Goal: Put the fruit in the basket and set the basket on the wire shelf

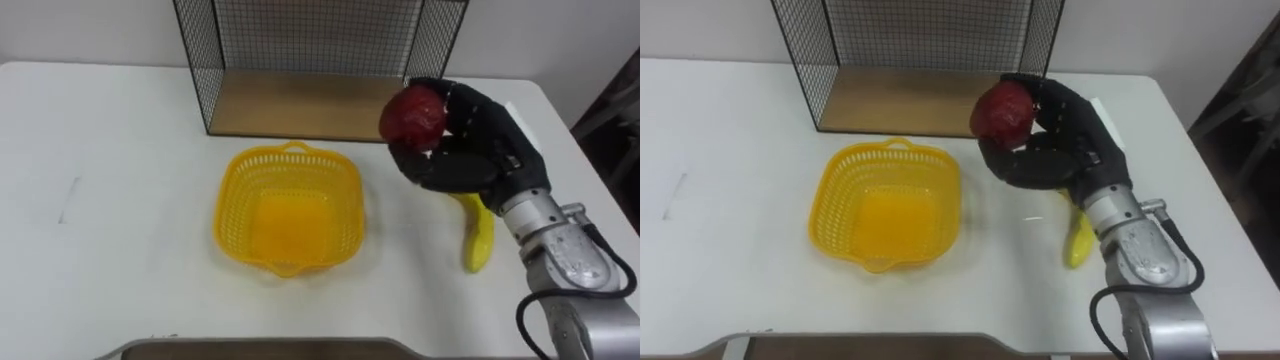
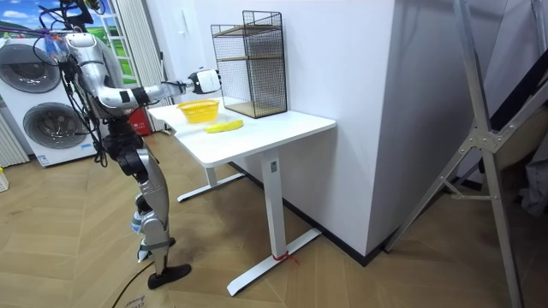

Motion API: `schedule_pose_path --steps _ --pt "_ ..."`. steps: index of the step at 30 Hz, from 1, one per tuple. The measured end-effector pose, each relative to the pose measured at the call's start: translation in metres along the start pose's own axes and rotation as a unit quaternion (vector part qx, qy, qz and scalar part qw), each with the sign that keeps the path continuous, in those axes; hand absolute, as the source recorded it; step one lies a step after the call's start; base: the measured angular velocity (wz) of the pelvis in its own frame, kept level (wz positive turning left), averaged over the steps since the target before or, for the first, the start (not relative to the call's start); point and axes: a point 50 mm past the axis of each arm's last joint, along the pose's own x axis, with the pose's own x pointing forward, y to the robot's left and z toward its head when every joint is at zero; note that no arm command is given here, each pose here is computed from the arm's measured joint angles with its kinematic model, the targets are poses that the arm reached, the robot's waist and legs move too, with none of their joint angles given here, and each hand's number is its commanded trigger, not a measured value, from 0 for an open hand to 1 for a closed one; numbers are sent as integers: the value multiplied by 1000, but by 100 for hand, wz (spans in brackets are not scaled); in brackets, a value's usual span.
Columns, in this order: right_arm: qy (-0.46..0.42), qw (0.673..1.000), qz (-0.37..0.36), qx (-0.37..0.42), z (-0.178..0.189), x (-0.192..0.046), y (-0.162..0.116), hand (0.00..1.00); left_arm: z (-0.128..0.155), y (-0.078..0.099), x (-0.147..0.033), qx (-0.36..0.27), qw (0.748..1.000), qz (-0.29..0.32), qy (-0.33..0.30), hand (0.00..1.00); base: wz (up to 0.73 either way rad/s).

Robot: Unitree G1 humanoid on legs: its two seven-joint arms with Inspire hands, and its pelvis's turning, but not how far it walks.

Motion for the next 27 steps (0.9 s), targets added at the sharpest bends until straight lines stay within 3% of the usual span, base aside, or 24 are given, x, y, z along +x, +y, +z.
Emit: schedule_pose_path --steps 7,15,16,17,18,27 --pt "-4 993 68 -96 10 2 16 100 6 6 2 2 1000 -15 -7 0 4" --pt "5 981 136 -135 10 3 34 100 8 7 3 7 1000 -24 -10 0 2" --pt "7 980 144 -139 9 3 36 51 9 6 3 8 1000 -25 -11 0 0" --pt "7 979 147 -140 9 3 38 7 9 6 3 10 1000 -25 -11 0 0" --pt "9 978 154 -144 8 3 41 0 9 6 3 14 999 -25 -12 0 0" --pt "20 966 208 -151 2 1 60 0 17 8 4 36 999 -25 -26 0 0"
